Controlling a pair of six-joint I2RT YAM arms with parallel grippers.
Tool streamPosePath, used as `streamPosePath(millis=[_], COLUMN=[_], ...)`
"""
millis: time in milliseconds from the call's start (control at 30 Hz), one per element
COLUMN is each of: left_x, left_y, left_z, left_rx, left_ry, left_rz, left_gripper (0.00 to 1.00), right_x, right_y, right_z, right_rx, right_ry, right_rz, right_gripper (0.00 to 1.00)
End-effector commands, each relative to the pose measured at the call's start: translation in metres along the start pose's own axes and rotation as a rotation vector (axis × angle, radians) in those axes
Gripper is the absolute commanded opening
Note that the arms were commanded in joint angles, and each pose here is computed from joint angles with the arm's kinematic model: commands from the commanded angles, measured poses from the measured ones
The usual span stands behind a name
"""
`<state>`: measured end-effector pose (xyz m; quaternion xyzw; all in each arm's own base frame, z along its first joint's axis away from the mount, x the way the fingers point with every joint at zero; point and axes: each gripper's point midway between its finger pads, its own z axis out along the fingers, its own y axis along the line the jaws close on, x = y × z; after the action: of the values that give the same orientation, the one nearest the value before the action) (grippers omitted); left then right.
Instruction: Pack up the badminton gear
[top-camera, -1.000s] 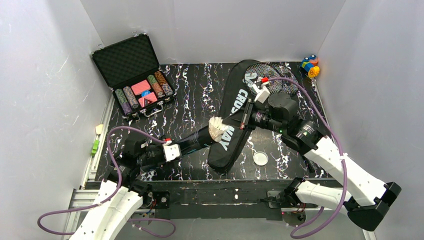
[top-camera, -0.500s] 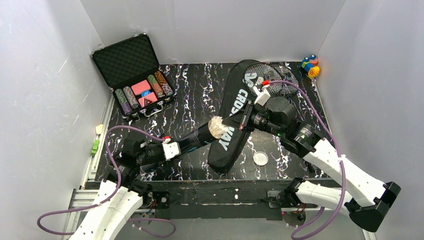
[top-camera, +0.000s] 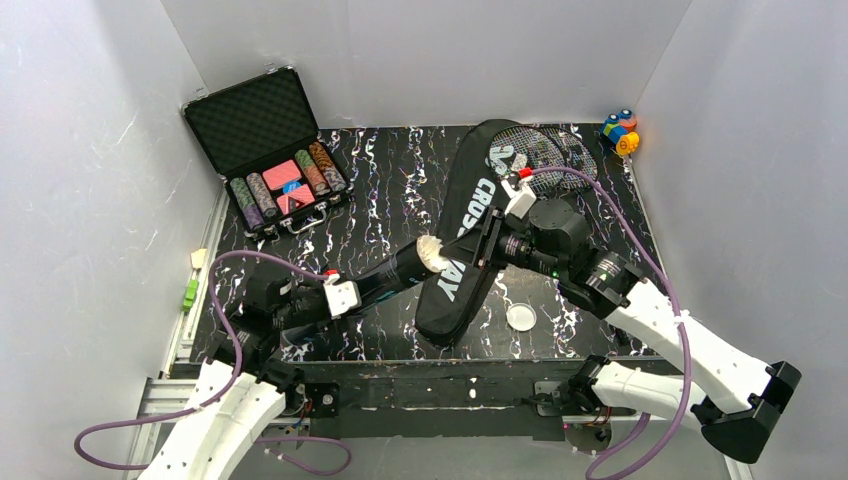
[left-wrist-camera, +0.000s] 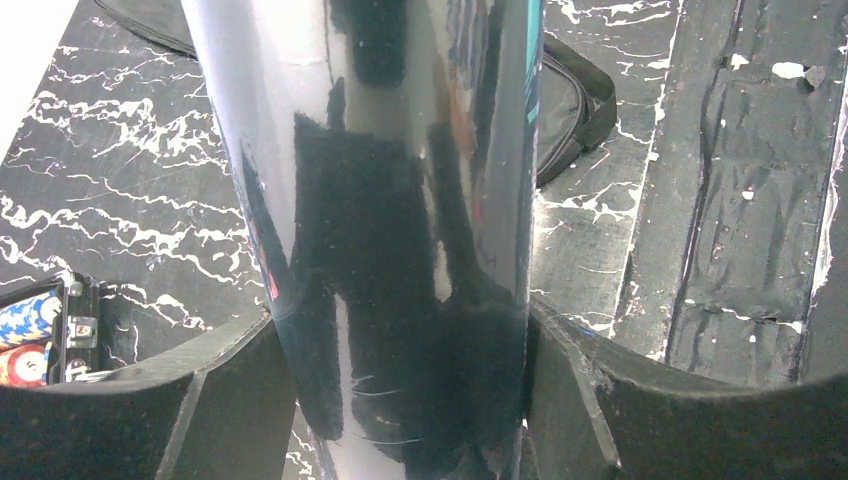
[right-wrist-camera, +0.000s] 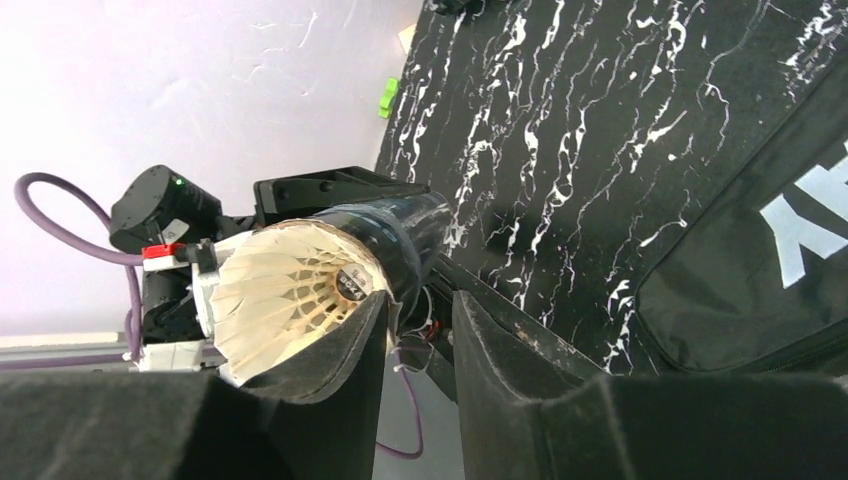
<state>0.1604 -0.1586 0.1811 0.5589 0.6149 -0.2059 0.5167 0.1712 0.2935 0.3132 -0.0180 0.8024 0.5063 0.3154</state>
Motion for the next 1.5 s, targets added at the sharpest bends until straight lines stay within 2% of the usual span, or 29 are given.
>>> streamPosePath(millis=[0, 133, 167, 933, 1300, 1467], left_x=[-0.031, -0.032, -0.032, -0.032, -0.014, -0.016], left_y=[0.011, 0.012, 0.012, 0.010, 0.001, 0.002], left_z=[-0.005, -0.005, -0.006, -0.005, -0.005, -0.006], left_rx=[-0.018, -0.018, -0.017, 0.002, 0.029, 0.028], left_ry=[-0.075, -0.075, -0.076, -0.074, -0.026, -0.027], left_rz=[0.054, 0.059, 0.061, 0.076, 0.135, 0.138], left_gripper=[0.18, 0.18, 0.18, 0.18, 0.18, 0.18], right_x=[0.002, 0.000, 0.000, 0.026, -0.016, -0.003], right_y=[-0.005, -0.011, -0.011, 0.006, 0.030, 0.018], right_z=[-0.009, -0.015, -0.016, 0.025, -0.033, -0.031], right_rx=[0.019, 0.048, 0.049, 0.002, 0.022, 0.042], right_ry=[-0.011, -0.025, -0.023, 0.127, -0.028, 0.013], right_rz=[-0.028, -0.050, -0.059, -0.096, -0.155, -0.143], right_gripper=[0.41, 0.62, 0.64, 0.57, 0.64, 0.66])
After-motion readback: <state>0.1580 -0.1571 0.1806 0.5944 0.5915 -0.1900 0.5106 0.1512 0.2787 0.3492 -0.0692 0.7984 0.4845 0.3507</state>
